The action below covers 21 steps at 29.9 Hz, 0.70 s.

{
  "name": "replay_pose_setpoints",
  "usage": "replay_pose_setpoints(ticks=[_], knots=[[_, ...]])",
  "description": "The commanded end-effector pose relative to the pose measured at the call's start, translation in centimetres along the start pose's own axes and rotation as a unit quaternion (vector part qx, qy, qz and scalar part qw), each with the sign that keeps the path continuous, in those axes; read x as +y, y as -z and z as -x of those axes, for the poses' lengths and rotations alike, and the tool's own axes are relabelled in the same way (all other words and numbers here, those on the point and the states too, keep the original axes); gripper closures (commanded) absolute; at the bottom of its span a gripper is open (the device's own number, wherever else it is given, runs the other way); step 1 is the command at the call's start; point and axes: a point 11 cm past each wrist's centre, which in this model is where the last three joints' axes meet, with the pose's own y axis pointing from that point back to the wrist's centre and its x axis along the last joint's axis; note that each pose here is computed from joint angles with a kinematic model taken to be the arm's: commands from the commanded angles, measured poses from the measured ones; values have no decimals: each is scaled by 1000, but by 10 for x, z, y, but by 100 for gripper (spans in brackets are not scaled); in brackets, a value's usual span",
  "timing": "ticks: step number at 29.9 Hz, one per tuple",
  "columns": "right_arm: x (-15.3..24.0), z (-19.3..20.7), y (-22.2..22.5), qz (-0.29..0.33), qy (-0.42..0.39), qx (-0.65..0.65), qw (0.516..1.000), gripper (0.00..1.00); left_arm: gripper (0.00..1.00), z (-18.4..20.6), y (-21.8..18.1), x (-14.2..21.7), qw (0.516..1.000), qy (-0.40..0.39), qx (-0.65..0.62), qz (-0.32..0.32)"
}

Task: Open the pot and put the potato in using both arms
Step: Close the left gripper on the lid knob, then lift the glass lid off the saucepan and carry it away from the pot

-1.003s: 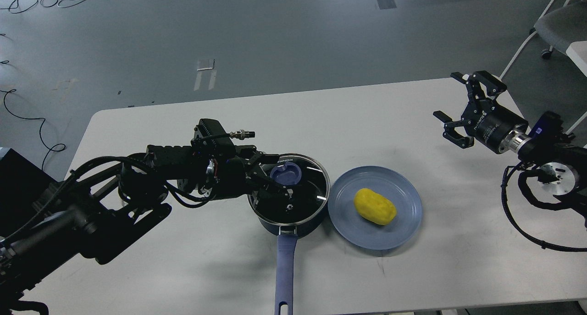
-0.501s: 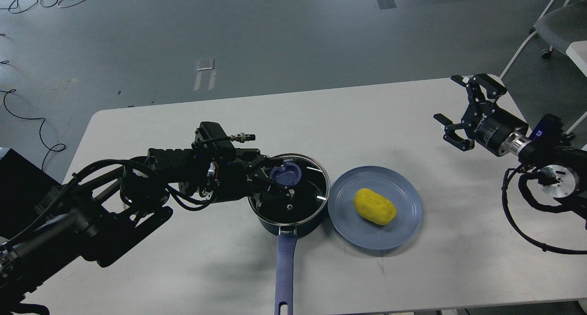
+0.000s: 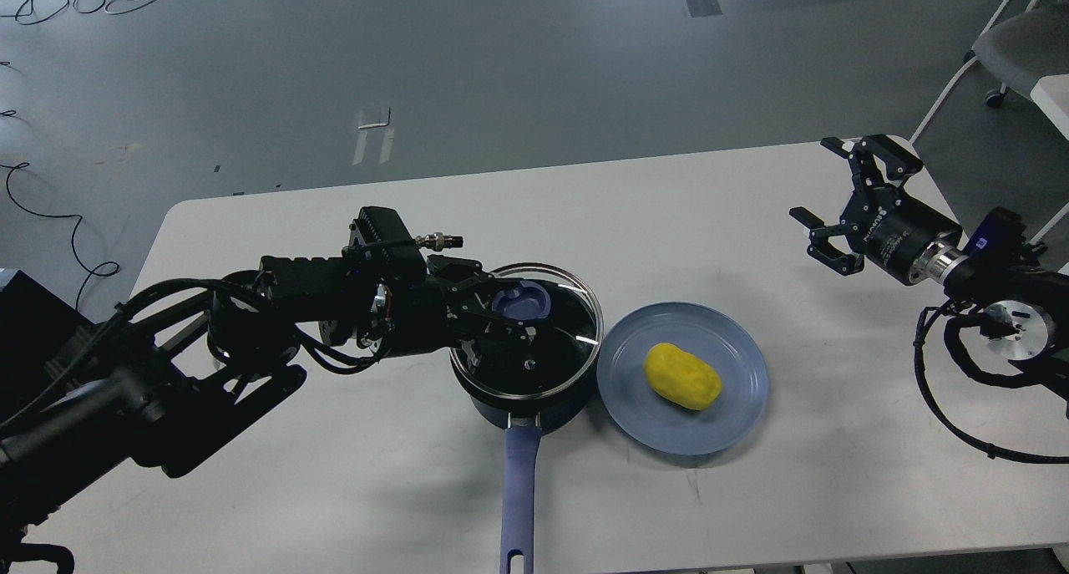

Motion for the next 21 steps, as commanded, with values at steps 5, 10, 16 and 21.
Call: replay_pose_setpoints(ticks=[5,10,16,21], knots=[[0,0,0,0,0,0,1000,1,58,-5,31,48,998,19,-20,-58],[-2,4,-2,1,4,-3,1000,1,58,12,58,95,992,43,-6,-115],[-3,4,-2,0,5,-3,1000,1,58,55,73,130,985,74,11,-155],[-1,2,-2,1,2,-2,1000,1,58,105,84,141,977,76,79,-180]])
